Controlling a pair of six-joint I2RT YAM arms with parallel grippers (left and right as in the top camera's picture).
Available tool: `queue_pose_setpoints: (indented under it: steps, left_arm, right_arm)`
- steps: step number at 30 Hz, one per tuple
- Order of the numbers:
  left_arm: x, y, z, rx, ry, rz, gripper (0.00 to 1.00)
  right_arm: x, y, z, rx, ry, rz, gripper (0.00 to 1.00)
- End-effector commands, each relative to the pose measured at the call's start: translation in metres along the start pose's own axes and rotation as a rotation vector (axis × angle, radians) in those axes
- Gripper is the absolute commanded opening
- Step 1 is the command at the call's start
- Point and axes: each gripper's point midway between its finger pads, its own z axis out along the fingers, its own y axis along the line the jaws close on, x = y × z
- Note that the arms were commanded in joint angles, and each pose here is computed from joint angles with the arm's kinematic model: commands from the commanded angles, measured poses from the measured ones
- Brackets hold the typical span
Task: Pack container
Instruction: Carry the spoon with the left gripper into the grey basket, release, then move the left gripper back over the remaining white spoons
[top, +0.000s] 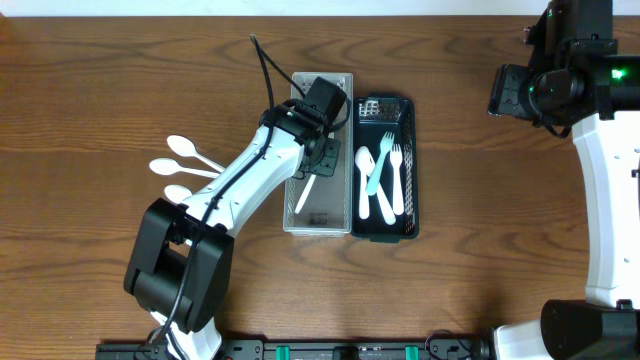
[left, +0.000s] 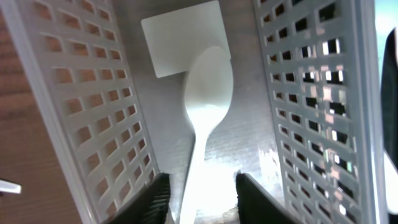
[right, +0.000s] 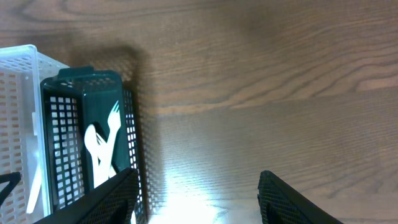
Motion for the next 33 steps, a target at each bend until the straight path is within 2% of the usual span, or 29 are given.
queue_pose_setpoints:
  steps: [1, 6, 13, 16, 20, 21, 22, 24, 26, 33]
  left_arm:
    - [-0.005, 0.003, -0.006, -0.008, -0.017, -0.01, 0.47]
    - [-0.011, 0.002, -0.031, -0.004, -0.041, 0.029, 0.49]
    - [-0.042, 0.037, -0.135, -0.149, -0.258, -0.022, 0.51]
    - [-0.038, 0.079, -0.173, -0.236, -0.343, -0.211, 0.53]
    - [0.001, 0.156, -0.193, -0.32, -0.32, -0.714, 0.57]
    - [0.013, 0.171, -0.193, -0.339, -0.298, -0.824, 0.61]
    - [0.028, 0.189, -0.191, -0.362, -0.269, -0.957, 0.72]
    - [0.048, 0.21, -0.182, -0.378, -0.223, -1.121, 0.86]
    - [0.059, 0.223, -0.169, -0.359, -0.19, -1.207, 0.96]
    - [0.097, 0.238, -0.102, -0.287, -0.063, -1.324, 0.97]
  right_arm:
    - [-0.001, -0.003, 0.0, 0.009, -0.002, -0.011, 0.64]
    - [0.0, -0.003, 0.0, 0.01, 0.002, -0.014, 0.64]
    - [0.0, -0.003, 0.0, 0.011, 0.002, -0.022, 0.64]
    - [0.0, -0.003, 0.0, 0.011, 0.005, -0.029, 0.65]
    - [0.002, -0.004, 0.0, 0.012, 0.013, -0.03, 0.66]
    - [0.003, -0.004, 0.0, 0.013, 0.014, -0.03, 0.66]
    - [0.003, -0.004, 0.0, 0.013, 0.016, -0.03, 0.67]
    - [0.003, -0.004, 0.0, 0.013, 0.016, -0.035, 0.67]
    - [0.003, -0.004, 0.0, 0.013, 0.016, -0.037, 0.67]
    - [0.003, -0.004, 0.0, 0.013, 0.016, -0.037, 0.67]
